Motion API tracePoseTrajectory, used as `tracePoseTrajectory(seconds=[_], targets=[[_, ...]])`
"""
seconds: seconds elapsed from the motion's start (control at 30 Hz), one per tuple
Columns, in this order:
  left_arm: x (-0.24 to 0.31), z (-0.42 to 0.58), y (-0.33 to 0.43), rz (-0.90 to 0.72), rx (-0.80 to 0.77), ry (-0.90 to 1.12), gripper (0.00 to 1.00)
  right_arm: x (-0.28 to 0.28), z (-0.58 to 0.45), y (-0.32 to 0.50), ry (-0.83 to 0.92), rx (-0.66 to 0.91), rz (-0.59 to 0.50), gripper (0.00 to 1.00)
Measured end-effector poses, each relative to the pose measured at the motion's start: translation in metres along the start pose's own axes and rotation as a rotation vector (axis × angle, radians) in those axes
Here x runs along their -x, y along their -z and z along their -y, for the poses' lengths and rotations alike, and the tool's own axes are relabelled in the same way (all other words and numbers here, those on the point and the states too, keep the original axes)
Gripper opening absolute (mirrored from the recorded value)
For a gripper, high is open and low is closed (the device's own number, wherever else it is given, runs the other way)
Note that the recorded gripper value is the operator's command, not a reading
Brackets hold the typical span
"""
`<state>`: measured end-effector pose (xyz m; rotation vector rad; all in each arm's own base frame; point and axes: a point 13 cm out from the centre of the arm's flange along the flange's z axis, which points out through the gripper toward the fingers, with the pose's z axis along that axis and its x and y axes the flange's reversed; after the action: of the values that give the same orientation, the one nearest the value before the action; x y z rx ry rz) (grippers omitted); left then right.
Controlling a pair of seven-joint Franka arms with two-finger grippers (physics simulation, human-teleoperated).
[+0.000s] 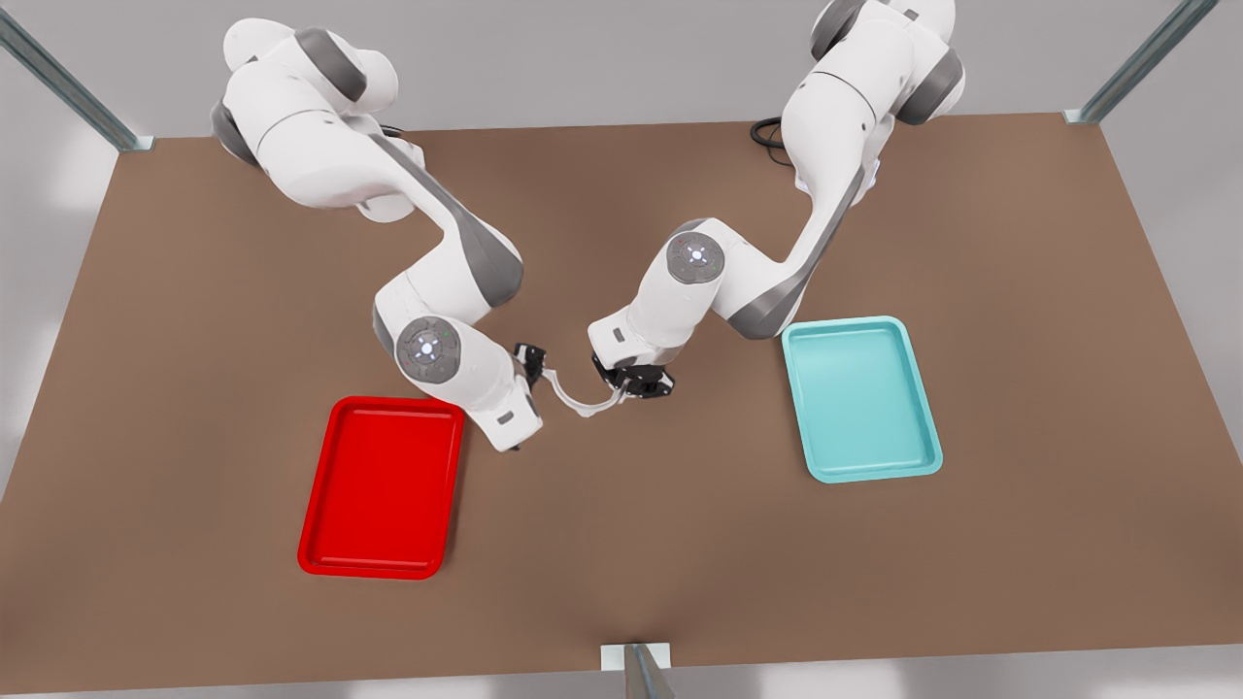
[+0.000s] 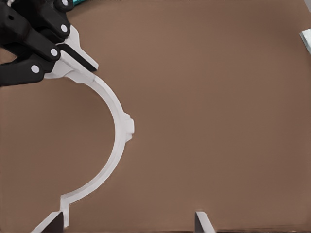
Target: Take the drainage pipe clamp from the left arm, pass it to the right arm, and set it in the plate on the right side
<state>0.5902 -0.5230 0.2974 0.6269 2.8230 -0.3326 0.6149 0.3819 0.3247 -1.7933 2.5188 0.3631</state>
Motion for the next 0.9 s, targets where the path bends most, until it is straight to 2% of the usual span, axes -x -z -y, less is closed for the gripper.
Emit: tracePoseTrajectory(seconds=[0.13, 0.3, 0.4, 0.63, 0.9], targets=[[0.000, -0.001, -0.001, 0.001, 0.001, -0.047, 0.21, -0.010, -0.006, 0.010, -0.187, 0.021, -0.018, 1.00], [0.000, -0.002, -0.004, -0.003, 0.001, -0.094, 0.21, -0.007, -0.016, -0.015, -0.238, -0.034, -0.100, 1.00], [0.000, -0.002, -0.004, -0.002, 0.001, -0.116, 0.21, -0.005, -0.014, -0.018, -0.282, -0.048, -0.100, 1.00], [0.000, -0.002, -0.005, -0.003, 0.001, -0.157, 0.21, -0.004, -0.014, -0.018, -0.554, 0.035, -0.050, 1.00], [0.000, -0.004, -0.006, -0.004, 0.002, -0.186, 0.21, 0.005, -0.027, -0.054, -0.717, 0.094, -0.074, 1.00]])
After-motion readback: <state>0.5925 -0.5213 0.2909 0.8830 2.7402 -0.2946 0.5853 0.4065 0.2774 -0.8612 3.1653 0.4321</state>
